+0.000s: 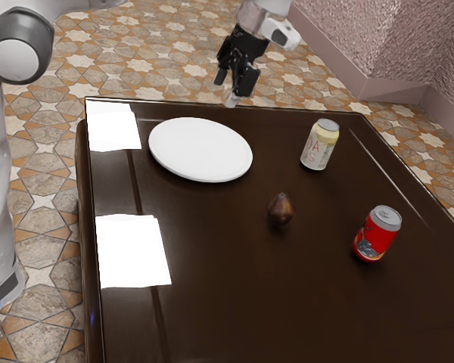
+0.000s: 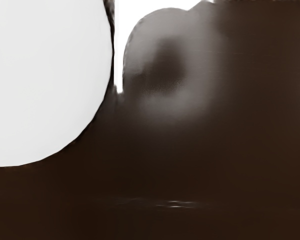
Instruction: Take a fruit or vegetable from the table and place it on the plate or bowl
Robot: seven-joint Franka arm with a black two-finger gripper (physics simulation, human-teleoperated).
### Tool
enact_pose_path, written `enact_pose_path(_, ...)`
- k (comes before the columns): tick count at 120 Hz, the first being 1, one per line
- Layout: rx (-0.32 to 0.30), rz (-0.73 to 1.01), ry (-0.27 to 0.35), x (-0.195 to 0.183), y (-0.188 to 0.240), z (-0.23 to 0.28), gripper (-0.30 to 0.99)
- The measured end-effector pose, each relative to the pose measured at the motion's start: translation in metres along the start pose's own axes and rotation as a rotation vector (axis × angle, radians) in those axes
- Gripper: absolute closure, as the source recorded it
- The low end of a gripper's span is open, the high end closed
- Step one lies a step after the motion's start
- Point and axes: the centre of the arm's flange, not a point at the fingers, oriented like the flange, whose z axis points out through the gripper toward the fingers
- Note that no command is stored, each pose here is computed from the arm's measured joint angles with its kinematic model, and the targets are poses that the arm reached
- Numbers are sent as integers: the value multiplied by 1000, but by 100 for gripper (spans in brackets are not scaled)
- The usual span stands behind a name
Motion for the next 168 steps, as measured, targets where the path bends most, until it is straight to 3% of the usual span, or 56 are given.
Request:
enact_pose_path(28, -49, -69, 258, 14, -33, -38, 2)
enact_pose_path(34, 20, -120, 448, -34, -51, -117, 2)
enact_pose_path(37, 51, -148, 470, -34, -59, -126, 2)
enact_pose_path(40, 72, -166, 451, -19, -67, -119, 2)
enact_pose_path(45, 95, -159, 362, 25, -66, -80, 2)
enact_pose_path(55, 126, -26, 267, 95, 5, -18, 2)
enact_pose_path(66, 132, 75, 240, 137, 64, 26, 2)
enact_pose_path(82, 90, 110, 188, 172, 86, 91, 3)
enact_pose_path(98, 85, 99, 207, 169, 88, 104, 3)
enact_pose_path(111, 80, 99, 184, 156, 89, 137, 3)
enact_pose_path(124, 43, 146, 246, 158, 120, 146, 3)
enact_pose_path(136, 18, 164, 256, 153, 132, 150, 3)
enact_pose_path(168, -1, 130, 166, 159, 118, 176, 3)
